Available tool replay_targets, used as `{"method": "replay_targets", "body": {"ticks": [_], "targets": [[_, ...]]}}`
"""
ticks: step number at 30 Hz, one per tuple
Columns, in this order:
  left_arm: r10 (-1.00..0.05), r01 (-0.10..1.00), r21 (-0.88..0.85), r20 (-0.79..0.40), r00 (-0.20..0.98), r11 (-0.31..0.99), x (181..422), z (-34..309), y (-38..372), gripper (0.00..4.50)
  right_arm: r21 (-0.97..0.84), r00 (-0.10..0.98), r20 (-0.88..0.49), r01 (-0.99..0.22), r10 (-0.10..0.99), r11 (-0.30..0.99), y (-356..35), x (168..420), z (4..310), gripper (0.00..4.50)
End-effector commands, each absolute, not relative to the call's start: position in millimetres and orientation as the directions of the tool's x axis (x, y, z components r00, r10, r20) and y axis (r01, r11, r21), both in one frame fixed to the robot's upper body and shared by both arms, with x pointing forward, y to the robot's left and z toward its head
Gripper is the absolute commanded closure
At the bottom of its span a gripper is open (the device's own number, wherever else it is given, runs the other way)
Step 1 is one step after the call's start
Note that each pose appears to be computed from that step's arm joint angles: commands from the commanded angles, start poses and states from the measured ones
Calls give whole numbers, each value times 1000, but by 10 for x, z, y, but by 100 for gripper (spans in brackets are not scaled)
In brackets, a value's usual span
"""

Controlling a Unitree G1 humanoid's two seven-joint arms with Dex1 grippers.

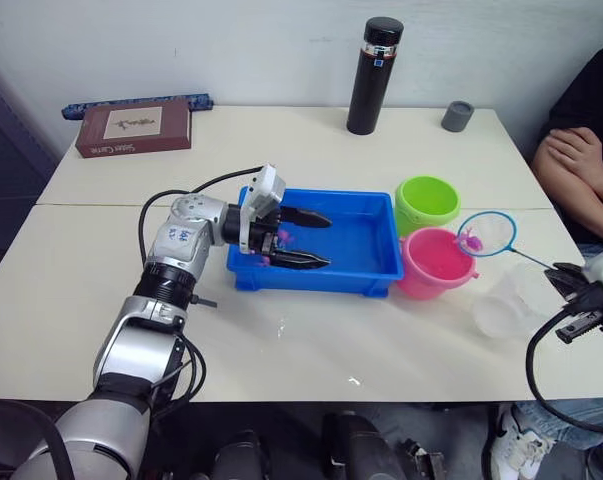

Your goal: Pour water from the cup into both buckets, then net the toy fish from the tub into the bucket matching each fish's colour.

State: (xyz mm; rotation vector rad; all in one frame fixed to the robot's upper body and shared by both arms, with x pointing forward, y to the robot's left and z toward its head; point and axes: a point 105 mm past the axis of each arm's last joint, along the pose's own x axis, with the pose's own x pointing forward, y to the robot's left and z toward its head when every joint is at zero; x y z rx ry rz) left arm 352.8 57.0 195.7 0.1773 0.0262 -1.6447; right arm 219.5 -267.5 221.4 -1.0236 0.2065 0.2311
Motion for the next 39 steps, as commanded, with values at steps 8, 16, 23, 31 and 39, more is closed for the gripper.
{"method": "replay_targets", "body": {"ticks": [8, 16, 23, 31, 39], "targets": [[-991, 986, 147, -120, -63, -81, 3556, 2109, 592, 4, -947, 962, -213, -160, 172, -279, -2573, 2247, 2261, 450], [-991, 986, 151, -122, -51, -69, 3588, 2111, 611, 4, -909, 944, -271, -186, 189, -373, -2626, 2145, 2126, 450], [-991, 985, 157, -129, -46, -66, 3600, 2100, 628, 4, -903, 936, -266, -159, 229, -399, -2538, 2188, 2147, 450], [-991, 985, 162, -130, -40, -61, 3609, 2105, 647, 4, -915, 951, -241, -155, 195, -374, -2656, 2232, 2198, 450], [-991, 984, 169, -128, -37, -58, 3618, 2123, 640, 4, -914, 928, -295, -206, 226, -349, -2600, 2222, 2079, 450]]}}
